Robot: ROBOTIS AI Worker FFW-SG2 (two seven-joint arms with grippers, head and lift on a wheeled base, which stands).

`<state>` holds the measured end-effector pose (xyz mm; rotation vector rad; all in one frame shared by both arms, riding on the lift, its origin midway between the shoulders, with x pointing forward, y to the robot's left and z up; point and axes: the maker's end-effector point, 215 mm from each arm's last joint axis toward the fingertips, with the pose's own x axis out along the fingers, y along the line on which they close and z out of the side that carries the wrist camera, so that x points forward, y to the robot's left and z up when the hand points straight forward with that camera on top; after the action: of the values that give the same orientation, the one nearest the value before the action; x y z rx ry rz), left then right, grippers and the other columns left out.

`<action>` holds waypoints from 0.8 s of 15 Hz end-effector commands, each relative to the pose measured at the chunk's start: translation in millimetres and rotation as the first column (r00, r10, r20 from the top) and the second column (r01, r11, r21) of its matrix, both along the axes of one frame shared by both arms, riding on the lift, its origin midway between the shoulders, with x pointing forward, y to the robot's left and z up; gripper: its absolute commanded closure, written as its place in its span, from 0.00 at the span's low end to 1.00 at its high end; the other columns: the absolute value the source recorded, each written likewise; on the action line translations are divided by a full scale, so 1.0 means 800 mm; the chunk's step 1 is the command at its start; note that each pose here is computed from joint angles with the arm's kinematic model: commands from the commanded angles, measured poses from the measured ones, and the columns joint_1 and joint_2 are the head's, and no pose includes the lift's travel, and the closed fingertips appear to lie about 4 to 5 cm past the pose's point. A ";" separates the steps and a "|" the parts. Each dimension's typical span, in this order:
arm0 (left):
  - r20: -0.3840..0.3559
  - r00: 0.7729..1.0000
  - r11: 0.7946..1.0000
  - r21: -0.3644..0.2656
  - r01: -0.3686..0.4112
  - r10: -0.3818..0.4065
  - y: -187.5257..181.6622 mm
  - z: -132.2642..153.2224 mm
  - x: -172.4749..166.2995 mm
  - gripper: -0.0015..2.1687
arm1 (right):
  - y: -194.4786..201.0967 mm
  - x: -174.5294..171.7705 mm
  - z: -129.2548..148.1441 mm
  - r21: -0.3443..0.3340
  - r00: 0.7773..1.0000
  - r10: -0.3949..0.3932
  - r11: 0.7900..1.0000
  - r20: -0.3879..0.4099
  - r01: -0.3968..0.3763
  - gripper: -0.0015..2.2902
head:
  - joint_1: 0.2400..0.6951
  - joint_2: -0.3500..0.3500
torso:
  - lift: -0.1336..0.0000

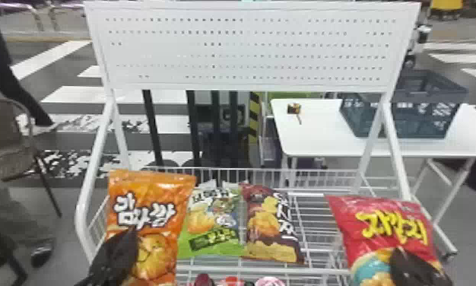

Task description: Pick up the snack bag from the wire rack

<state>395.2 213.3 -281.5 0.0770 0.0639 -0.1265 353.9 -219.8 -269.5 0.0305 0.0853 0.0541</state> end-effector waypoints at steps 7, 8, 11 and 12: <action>0.007 1.000 1.000 0.002 -0.003 0.003 0.002 0.005 0.000 0.84 | -0.003 -0.001 0.000 -0.005 1.000 -0.003 1.000 0.002 0.003 0.97 | 0.57 0.50 | 1.00; 0.007 1.000 1.000 0.001 -0.004 0.004 0.003 0.005 0.000 0.84 | -0.003 -0.001 0.002 -0.005 1.000 -0.003 1.000 0.005 0.003 0.97 | 0.57 0.50 | 1.00; 0.007 1.000 1.000 -0.001 -0.005 0.005 0.004 0.005 0.000 0.84 | -0.004 -0.001 0.003 -0.007 1.000 -0.004 1.000 0.007 0.005 0.97 | 0.57 0.50 | 1.00; 0.007 1.000 1.000 0.000 -0.005 0.005 0.004 0.005 0.000 0.84 | -0.004 -0.002 0.002 -0.007 1.000 -0.004 1.000 0.005 0.005 0.97 | 0.57 0.50 | 1.00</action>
<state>395.5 216.5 -277.3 0.0777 0.0571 -0.1209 352.8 -223.2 -268.0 0.0240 0.0806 0.0495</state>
